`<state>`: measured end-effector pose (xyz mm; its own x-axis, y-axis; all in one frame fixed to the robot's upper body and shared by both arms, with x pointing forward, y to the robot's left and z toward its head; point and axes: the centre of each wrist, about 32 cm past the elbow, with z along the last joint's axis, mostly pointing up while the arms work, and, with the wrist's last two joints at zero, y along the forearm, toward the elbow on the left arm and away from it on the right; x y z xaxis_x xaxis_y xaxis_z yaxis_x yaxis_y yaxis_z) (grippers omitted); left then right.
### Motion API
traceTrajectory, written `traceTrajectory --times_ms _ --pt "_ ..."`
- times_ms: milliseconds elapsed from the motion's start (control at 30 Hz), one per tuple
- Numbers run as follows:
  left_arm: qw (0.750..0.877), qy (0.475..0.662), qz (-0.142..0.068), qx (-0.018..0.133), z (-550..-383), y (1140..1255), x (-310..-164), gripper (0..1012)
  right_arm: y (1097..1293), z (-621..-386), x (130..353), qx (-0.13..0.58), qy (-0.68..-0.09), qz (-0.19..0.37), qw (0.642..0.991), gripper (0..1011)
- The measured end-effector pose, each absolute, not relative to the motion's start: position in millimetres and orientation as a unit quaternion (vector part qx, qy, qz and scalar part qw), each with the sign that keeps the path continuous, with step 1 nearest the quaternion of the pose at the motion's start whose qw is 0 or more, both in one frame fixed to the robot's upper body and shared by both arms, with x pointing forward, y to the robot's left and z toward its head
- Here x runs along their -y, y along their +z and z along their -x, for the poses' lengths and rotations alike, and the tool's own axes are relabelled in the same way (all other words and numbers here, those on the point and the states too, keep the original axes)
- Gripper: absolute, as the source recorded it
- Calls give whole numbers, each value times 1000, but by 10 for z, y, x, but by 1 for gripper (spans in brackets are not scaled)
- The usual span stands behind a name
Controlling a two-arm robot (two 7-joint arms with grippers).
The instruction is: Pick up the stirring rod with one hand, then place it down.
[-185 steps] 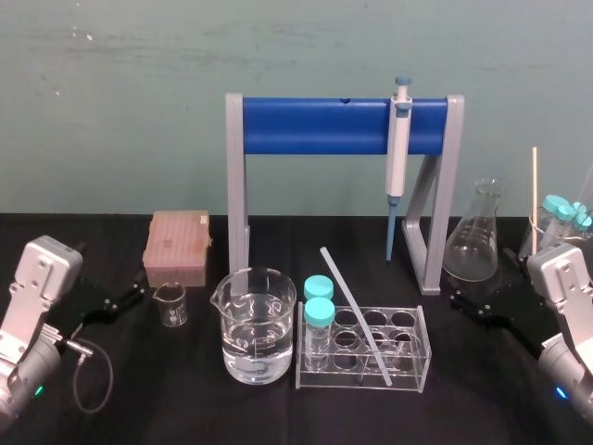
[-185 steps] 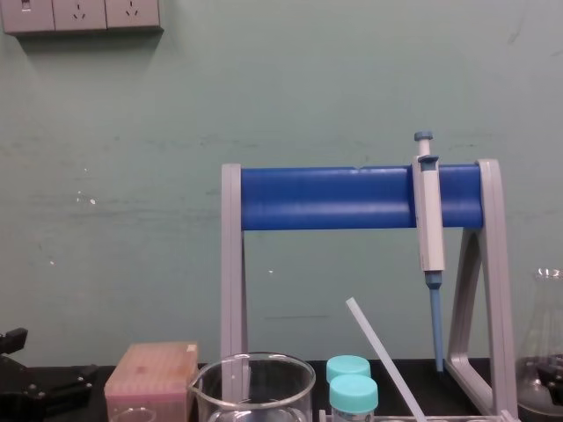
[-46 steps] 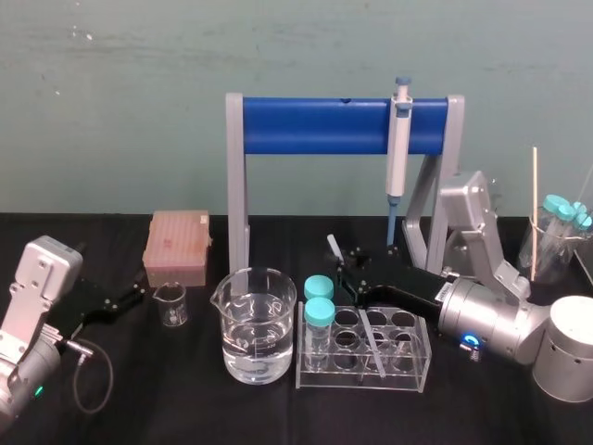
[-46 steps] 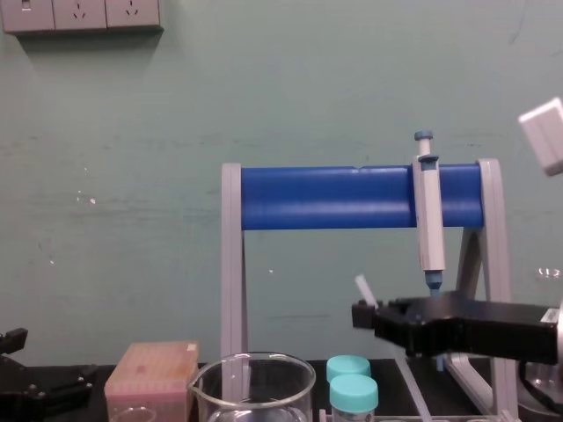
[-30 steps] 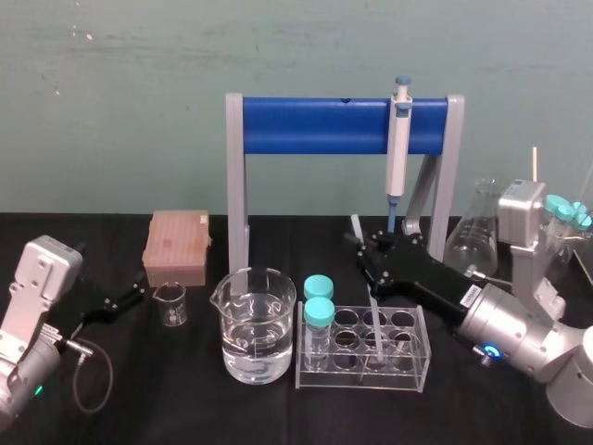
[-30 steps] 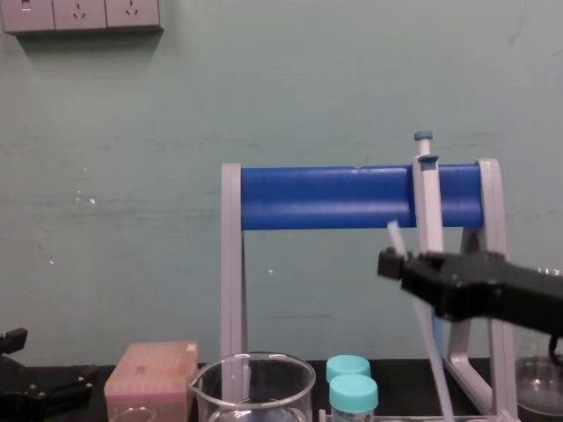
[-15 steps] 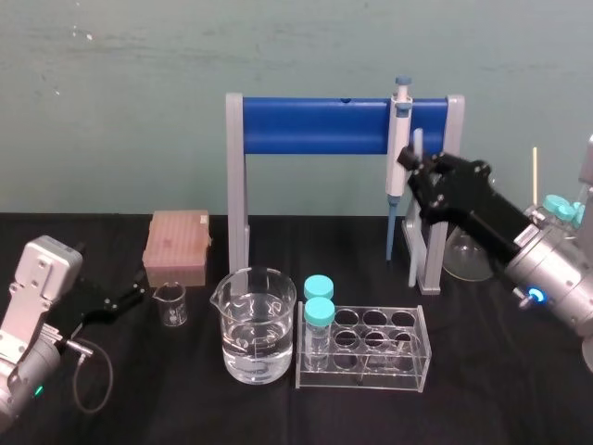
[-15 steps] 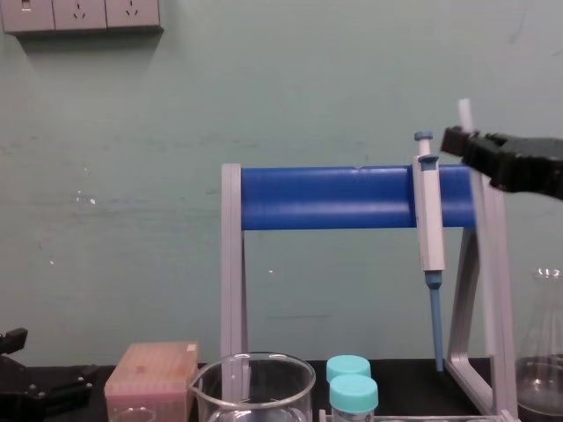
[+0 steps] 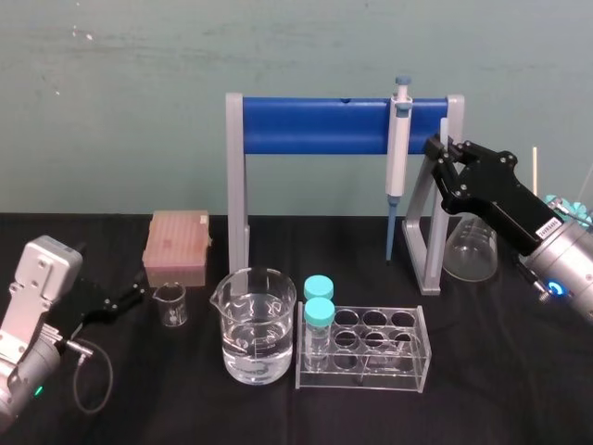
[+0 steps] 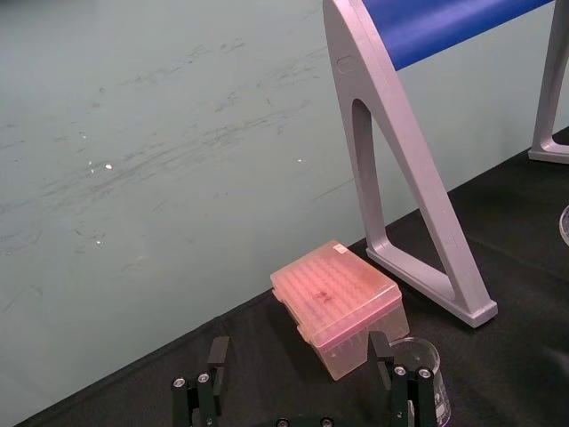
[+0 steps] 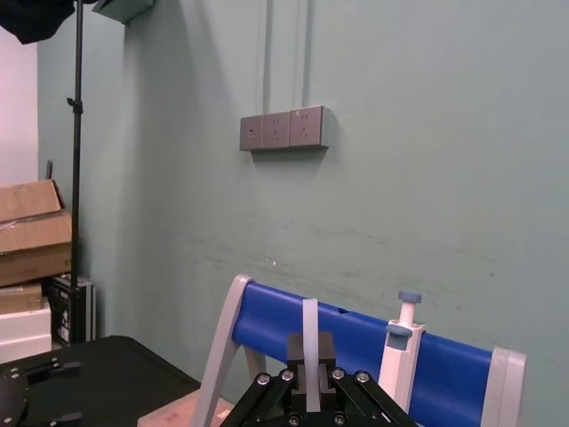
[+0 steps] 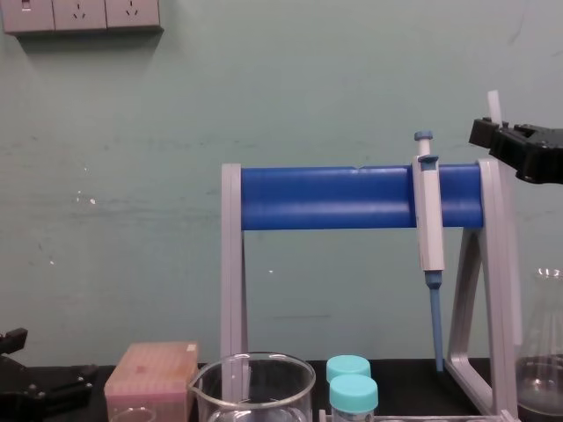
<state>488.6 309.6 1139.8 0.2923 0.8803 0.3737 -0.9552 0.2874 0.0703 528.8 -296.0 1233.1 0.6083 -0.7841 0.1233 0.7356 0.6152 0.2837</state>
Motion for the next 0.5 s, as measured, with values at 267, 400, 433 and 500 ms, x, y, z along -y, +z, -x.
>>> traceTrajectory --times_ms 267,400,433,500 --pt "791 580 -142 132 -4886 11398 -3097 1000 12315 -5268 2956 114 -424 -101 893 70" --pt "791 580 -142 132 -4886 11398 -3097 1000 12308 -5265 2951 114 -423 -101 893 70" --pt "791 580 -142 132 -4886 11398 -3097 1000 12306 -5264 2950 114 -422 -101 894 70" --pt "791 580 -141 132 -4886 11398 -3097 1000 12306 -5262 2947 113 -422 -101 894 70"
